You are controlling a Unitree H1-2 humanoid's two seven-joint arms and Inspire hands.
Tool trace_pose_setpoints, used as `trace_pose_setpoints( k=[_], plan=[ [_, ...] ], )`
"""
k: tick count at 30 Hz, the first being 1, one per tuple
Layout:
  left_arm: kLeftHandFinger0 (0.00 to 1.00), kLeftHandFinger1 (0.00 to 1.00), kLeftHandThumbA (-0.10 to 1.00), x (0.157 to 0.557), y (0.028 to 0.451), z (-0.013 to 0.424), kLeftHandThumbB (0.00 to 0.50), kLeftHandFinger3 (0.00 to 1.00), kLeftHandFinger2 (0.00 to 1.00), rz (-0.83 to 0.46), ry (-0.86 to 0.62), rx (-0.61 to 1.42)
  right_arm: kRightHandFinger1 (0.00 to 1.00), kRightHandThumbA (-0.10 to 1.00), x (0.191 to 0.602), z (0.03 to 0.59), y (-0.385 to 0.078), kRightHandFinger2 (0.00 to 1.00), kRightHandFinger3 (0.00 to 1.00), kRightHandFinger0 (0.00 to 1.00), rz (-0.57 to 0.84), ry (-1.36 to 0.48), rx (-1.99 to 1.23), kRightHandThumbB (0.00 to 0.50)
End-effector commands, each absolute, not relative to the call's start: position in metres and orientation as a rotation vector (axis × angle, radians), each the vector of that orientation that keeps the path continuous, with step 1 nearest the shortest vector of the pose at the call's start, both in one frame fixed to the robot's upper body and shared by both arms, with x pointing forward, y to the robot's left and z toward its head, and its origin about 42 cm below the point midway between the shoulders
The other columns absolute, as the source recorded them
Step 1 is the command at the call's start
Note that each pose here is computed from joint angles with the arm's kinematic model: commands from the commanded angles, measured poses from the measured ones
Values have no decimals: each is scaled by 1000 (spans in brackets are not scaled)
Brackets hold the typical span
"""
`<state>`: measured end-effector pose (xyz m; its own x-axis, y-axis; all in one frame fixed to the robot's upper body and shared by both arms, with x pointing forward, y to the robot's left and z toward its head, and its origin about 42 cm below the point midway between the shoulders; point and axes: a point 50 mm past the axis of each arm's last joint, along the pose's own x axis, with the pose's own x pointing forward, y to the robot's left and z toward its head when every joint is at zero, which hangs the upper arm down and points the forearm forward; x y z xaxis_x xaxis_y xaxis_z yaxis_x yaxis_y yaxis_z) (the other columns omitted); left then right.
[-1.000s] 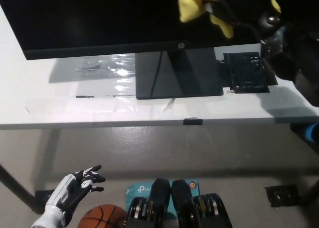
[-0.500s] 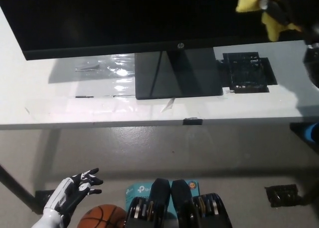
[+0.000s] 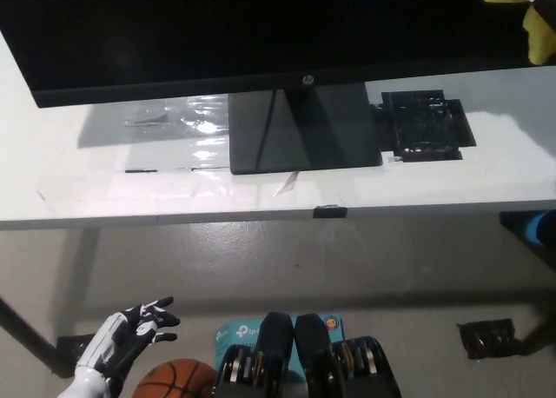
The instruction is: The robot uses its right hand to pick up the cloth kept in the middle of the desk and use it to wipe the monitor in the middle of the desk by swiping its screen twice
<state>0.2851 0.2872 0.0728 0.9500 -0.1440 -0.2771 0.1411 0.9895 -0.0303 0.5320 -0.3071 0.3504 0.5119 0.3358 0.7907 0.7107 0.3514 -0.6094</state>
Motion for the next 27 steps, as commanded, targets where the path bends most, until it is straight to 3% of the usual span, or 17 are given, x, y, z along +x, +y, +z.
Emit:
trace_pose_setpoints(
  k=[1, 4, 5, 6, 8, 9, 10, 14, 20, 22, 27],
  plan=[
    [724, 745, 363, 286, 286, 80, 64, 1000, 900, -173, 228, -9, 0, -100, 542, 399, -272, 97, 120, 0, -352, -1190, -1190, 59],
    [716, 741, 361, 289, 285, 81, 69, 1000, 912, -172, 229, -6, 0, -100, 545, 406, -252, 88, 110, 0, -346, -1214, -1147, 64],
    [715, 739, 360, 290, 285, 81, 79, 1000, 913, -173, 229, -10, 0, -100, 547, 411, -242, 87, 184, 0, -345, -1216, -1145, 84],
    [715, 737, 358, 290, 285, 82, 82, 1000, 914, -174, 229, -11, 0, -100, 548, 413, -238, 69, 182, 0, -345, -1217, -1144, 81],
    [724, 741, 371, 290, 284, 82, 97, 1000, 914, -176, 229, -4, 0, -100, 549, 416, -226, 4, 59, 0, -341, -1220, -1142, 158],
    [735, 750, 383, 290, 283, 83, 77, 1000, 919, -178, 227, 2, 0, -100, 551, 418, -214, 0, 31, 0, -335, -1222, -1146, 239],
    [750, 763, 384, 290, 283, 84, 65, 1000, 932, -181, 225, 8, 0, -100, 553, 421, -200, 0, 11, 0, -320, -1229, -1157, 282],
    [761, 774, 387, 291, 281, 86, 77, 1000, 945, -188, 219, 8, 0, -100, 556, 425, -162, 0, 4, 0, -270, -1251, -1131, 242],
    [763, 792, 371, 291, 277, 89, 36, 1000, 956, -203, 220, 22, 0, -100, 555, 427, -125, 11, 10, 0, -208, -1284, -1073, 233],
    [757, 793, 375, 293, 275, 89, 45, 1000, 956, -219, 218, 26, 0, -100, 553, 428, -111, 6, 26, 0, -200, -1295, -1063, 230],
    [775, 789, 379, 296, 273, 89, 51, 1000, 950, -228, 215, 30, 0, -100, 547, 430, -76, 0, 6, 0, -173, -1326, -994, 258]
  ],
)
